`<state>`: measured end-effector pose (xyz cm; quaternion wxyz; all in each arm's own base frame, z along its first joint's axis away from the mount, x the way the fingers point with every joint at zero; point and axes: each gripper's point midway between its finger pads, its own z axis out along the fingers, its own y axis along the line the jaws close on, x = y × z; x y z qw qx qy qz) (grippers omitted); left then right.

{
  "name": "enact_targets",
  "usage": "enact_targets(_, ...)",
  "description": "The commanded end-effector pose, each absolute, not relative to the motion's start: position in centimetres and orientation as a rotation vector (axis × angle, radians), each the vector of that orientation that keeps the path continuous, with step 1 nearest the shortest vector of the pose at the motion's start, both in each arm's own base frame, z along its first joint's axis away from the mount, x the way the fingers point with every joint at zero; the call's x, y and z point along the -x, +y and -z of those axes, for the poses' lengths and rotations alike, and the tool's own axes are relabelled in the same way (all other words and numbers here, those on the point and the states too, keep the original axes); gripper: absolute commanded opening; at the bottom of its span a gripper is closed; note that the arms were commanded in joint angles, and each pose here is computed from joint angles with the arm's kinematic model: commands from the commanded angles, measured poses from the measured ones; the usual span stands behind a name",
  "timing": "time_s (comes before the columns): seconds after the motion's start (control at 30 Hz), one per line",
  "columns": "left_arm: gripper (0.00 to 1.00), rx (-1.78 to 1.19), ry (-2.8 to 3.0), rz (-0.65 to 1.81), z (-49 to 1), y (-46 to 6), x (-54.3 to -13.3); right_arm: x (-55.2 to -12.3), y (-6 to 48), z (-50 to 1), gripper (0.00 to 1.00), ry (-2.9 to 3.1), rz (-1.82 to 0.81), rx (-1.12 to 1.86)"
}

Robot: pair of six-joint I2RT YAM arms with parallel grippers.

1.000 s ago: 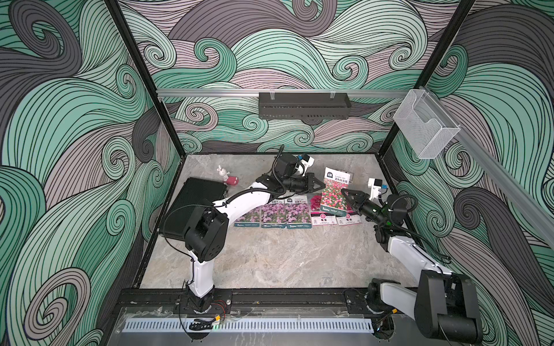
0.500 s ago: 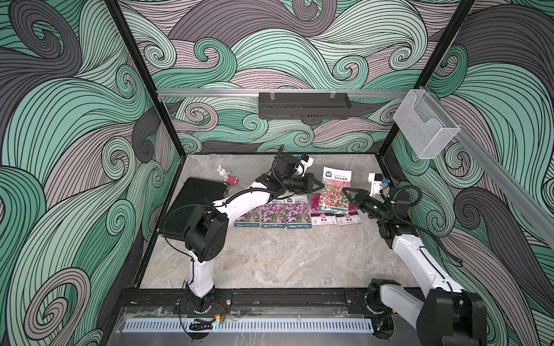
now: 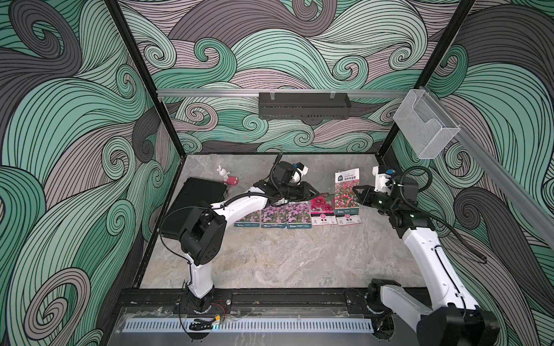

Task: Arrange the seed packets in a row
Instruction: Place the seed packet at the center of the board.

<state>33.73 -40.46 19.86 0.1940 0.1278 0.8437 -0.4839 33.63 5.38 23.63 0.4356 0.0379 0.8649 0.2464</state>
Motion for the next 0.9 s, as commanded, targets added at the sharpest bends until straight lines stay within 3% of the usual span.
enact_targets(0.0,0.3,-0.365,2.321,1.276,-22.0,-38.7,-33.3,-34.0,3.1,-21.4,0.07,2.288,-0.427,-0.089)
enact_targets(0.53,0.31,-0.365,2.325,1.133,-22.9,-30.6,-25.4,-39.8,-3.9,-15.1,0.01,2.555,-0.032,-0.121)
enact_targets(0.87,0.31,-0.387,2.314,1.149,-22.0,-30.1,-24.3,-39.5,-7.3,-11.1,0.01,2.58,-0.088,-0.224)
